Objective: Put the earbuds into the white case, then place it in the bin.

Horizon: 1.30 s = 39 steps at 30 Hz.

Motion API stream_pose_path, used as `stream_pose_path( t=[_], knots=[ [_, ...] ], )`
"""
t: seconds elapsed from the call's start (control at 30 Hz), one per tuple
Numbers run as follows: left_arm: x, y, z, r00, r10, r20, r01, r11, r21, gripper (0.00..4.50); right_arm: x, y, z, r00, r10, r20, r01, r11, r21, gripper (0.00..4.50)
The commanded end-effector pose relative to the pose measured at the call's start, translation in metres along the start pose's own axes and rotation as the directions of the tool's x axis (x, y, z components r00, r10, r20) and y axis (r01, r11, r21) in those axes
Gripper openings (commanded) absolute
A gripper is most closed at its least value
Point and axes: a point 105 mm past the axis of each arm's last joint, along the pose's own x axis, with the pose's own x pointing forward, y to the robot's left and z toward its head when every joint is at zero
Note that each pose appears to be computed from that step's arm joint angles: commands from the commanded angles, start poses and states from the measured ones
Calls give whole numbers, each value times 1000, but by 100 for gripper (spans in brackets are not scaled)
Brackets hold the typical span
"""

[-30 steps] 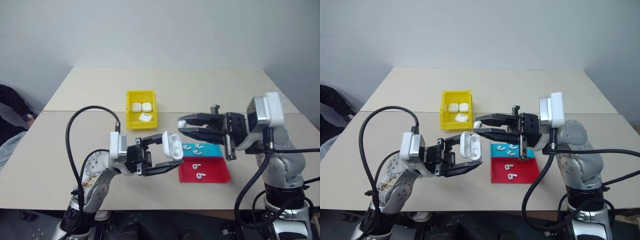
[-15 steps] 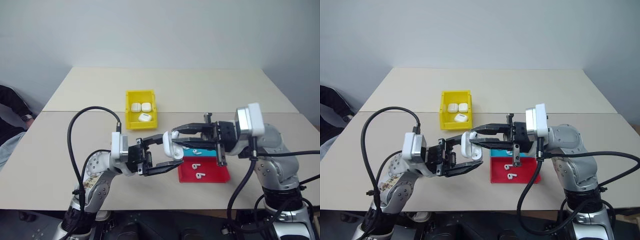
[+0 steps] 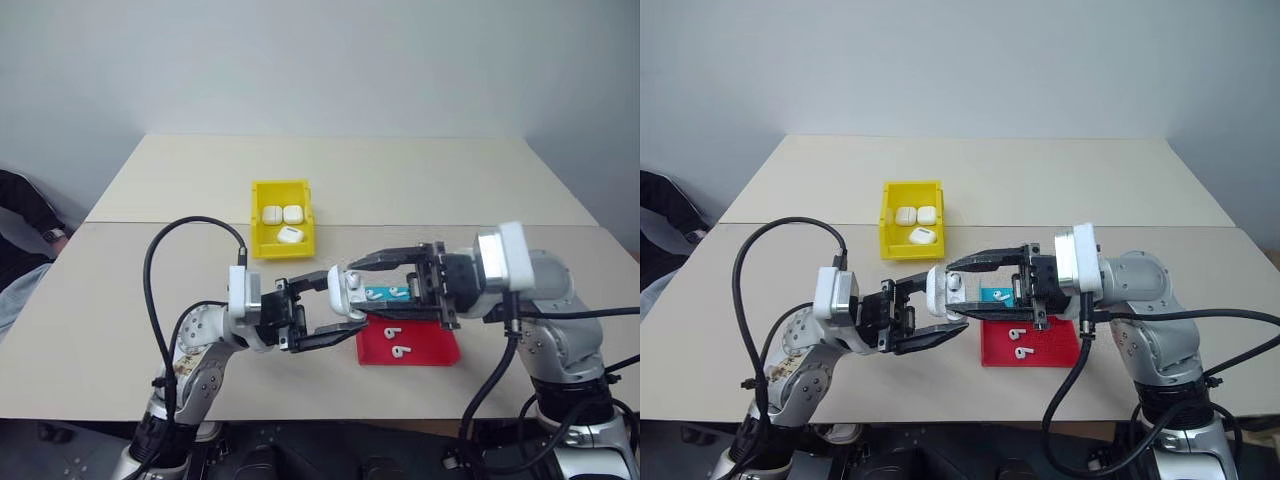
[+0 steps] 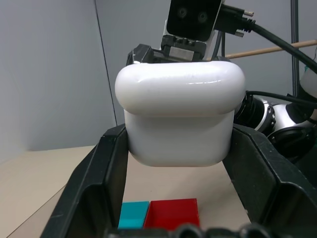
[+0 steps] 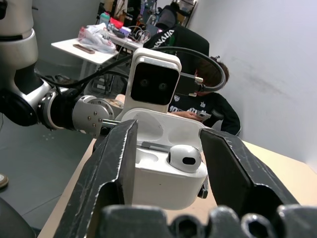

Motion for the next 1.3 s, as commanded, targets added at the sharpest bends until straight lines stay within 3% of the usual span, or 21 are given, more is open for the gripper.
stream_pose_path(
  t=[0.03, 0.17, 0.23, 0.3, 0.5, 0.67, 0.87, 1.3],
  knots=[
    [-8, -3, -8, 999, 3, -51, 0, 998, 61, 276, -9, -18, 13, 999, -25, -44, 22, 998, -58, 252],
    [-21, -8, -20, 991, 31, -133, -17, 994, 106, 276, -21, -42, -7, 963, -26, -269, 26, 1000, -6, 252],
    [-29, -11, -23, 985, 55, -163, -36, 993, 117, 276, -28, -54, -25, 915, -14, -402, 27, 999, 25, 252],
    [-37, -15, -26, 978, 69, -196, -45, 991, 126, 276, -37, -61, -47, 831, 25, -556, -3, 999, 41, 252],
    [-44, -20, -32, 965, 109, -237, -74, 986, 151, 276, -40, -75, -89, 596, 143, -790, -138, 988, 74, 252],
    [-45, -22, -33, 960, 135, -245, -96, 982, 165, 276, -32, -71, -111, 432, 270, -861, -340, 933, 122, 252],
    [-45, -25, -34, 957, 153, -246, -114, 980, 166, 276, -30, -75, -134, 336, 297, -894, -390, 908, 156, 252],
    [-44, -27, -35, 952, 175, -253, -132, 975, 176, 276, -28, -68, -157, 274, 354, -894, -382, 893, 237, 252]
  ],
)
